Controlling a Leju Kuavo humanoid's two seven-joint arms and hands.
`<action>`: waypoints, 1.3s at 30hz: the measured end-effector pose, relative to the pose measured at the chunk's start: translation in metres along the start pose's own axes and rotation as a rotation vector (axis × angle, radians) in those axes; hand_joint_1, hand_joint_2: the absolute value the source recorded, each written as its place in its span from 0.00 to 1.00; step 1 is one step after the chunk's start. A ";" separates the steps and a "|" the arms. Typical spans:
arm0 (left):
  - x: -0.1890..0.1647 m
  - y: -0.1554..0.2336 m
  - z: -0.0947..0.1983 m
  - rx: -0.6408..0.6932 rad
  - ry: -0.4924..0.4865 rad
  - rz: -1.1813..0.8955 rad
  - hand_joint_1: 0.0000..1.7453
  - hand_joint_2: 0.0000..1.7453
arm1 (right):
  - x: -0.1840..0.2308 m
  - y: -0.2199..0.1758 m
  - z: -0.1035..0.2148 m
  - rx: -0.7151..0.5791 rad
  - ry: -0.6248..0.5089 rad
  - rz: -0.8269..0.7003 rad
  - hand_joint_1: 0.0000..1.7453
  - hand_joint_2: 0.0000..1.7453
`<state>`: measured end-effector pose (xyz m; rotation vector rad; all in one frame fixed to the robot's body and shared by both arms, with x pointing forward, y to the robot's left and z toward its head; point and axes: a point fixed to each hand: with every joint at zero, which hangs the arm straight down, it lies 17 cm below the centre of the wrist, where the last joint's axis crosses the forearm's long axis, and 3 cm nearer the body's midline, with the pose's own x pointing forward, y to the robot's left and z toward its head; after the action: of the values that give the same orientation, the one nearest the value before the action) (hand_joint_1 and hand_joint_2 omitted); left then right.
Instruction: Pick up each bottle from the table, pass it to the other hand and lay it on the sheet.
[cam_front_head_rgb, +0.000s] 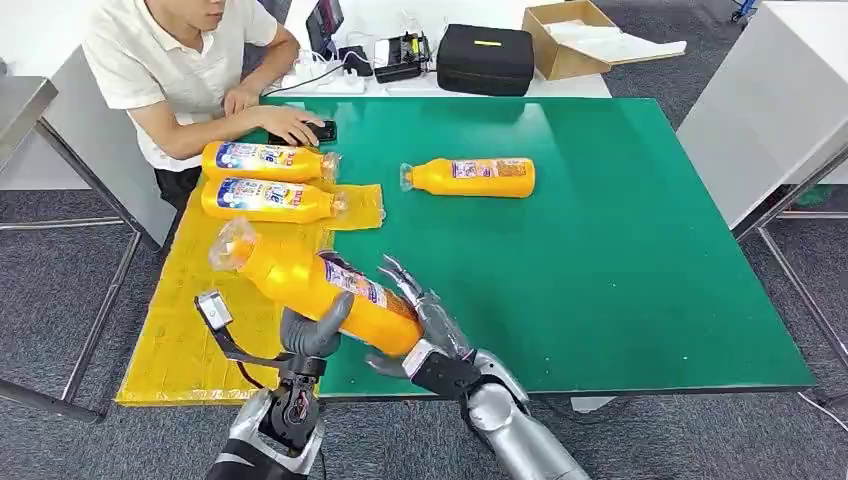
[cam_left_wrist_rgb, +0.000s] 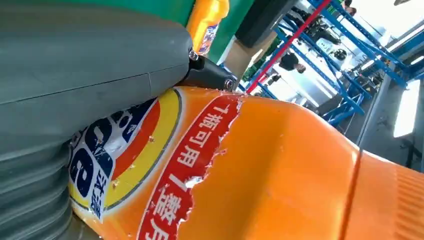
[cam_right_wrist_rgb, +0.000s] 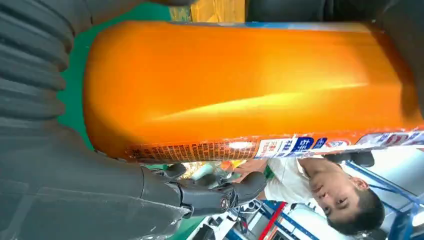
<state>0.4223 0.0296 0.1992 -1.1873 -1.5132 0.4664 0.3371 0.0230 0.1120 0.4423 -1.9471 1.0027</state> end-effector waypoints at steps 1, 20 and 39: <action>0.000 0.000 0.000 0.001 0.000 0.000 1.00 1.00 | 0.000 0.001 0.001 0.000 0.000 -0.002 0.00 1.00; 0.067 0.022 -0.014 0.116 -0.158 -1.919 1.00 1.00 | 0.020 -0.076 0.040 -0.331 0.042 0.402 0.00 1.00; 0.071 0.172 -0.018 0.241 0.319 -2.091 1.00 1.00 | 0.040 -0.119 0.034 -0.413 -0.058 0.383 0.00 1.00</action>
<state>0.5189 0.1569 0.1026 0.7850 -1.5244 -0.8887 0.3717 -0.0734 0.1921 -0.1416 -2.2716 0.7879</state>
